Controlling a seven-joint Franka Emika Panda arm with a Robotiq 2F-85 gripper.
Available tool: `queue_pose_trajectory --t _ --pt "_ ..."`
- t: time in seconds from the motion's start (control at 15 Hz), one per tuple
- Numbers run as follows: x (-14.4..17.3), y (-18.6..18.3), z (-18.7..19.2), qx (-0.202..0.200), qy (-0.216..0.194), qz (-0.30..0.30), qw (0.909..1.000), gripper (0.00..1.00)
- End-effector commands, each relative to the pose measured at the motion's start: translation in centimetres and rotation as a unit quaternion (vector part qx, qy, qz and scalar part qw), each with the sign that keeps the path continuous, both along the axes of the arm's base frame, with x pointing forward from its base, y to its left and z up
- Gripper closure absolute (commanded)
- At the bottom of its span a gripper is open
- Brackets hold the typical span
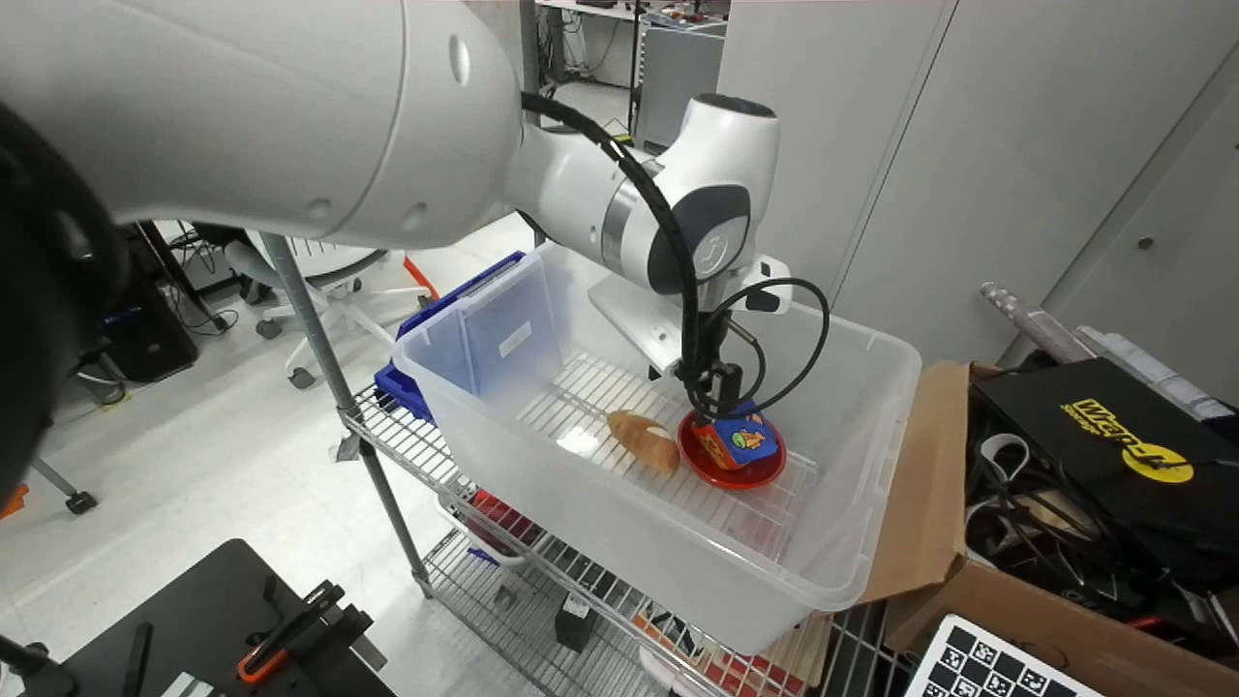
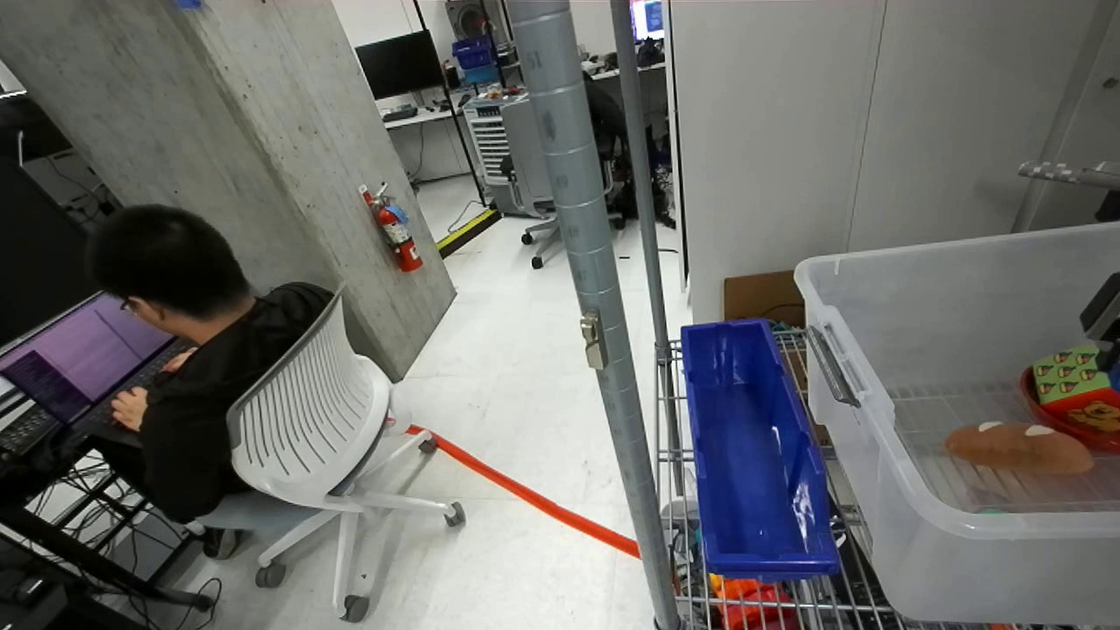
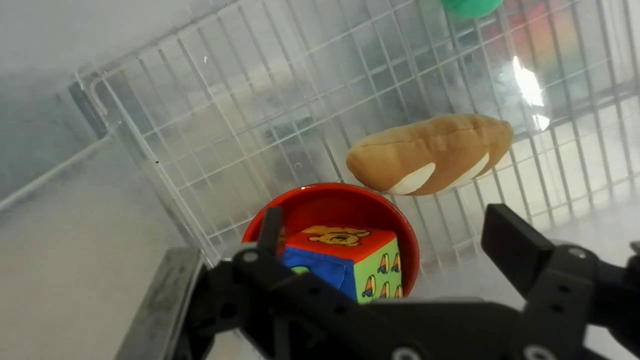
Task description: Move the brown plush toy
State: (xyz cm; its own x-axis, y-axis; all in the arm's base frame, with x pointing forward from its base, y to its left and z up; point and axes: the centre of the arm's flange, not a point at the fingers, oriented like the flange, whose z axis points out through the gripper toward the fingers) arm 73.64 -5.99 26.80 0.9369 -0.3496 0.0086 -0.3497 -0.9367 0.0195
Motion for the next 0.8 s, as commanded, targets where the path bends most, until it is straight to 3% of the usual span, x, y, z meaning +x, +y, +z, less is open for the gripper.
queue_pose_trajectory --t 0.0,0.2,0.47,0.73 --pt "3.4 0.4 -3.1 -0.037 -0.013 0.014 0.9991 0.00" --pt "3.7 1.1 -5.7 -0.050 -0.009 0.031 0.9982 0.00" --pt "3.6 3.0 -7.4 -0.007 -0.001 0.040 0.9992 0.00" --pt "5.0 4.3 -8.1 -0.005 -0.002 0.050 0.9987 0.00"
